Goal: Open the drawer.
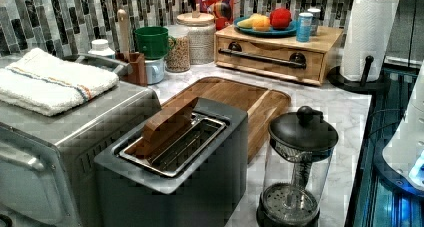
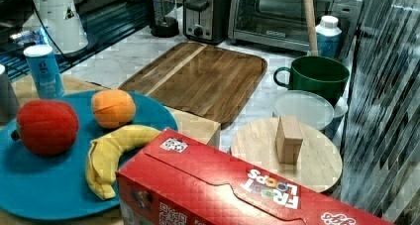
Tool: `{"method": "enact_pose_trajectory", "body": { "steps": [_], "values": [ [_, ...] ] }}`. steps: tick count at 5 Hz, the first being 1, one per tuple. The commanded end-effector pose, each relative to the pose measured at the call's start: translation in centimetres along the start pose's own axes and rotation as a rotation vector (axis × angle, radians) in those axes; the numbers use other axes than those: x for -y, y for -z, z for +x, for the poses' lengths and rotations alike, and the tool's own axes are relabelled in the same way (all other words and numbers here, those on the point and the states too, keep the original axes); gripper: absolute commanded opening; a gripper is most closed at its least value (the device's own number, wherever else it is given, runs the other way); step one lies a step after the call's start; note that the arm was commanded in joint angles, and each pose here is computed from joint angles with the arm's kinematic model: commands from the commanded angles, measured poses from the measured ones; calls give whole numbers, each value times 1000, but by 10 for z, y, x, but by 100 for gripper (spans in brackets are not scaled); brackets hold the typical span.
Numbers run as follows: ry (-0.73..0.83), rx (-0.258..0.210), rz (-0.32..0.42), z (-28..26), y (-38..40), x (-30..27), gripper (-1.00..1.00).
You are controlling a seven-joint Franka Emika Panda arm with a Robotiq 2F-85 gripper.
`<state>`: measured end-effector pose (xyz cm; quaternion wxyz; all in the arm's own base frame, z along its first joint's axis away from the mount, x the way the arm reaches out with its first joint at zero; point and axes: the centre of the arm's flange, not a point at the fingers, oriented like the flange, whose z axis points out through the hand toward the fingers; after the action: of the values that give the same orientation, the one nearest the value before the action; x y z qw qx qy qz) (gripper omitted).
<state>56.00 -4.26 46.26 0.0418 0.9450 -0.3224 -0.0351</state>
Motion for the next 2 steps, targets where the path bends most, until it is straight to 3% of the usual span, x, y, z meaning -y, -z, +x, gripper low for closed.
{"method": "enact_pose_trajectory", "body": {
  "steps": [1, 2],
  "values": [
    [355, -15, 32, 26, -39, -79, 100],
    [470, -54, 7, 41, -54, -105, 100]
  ]
}}
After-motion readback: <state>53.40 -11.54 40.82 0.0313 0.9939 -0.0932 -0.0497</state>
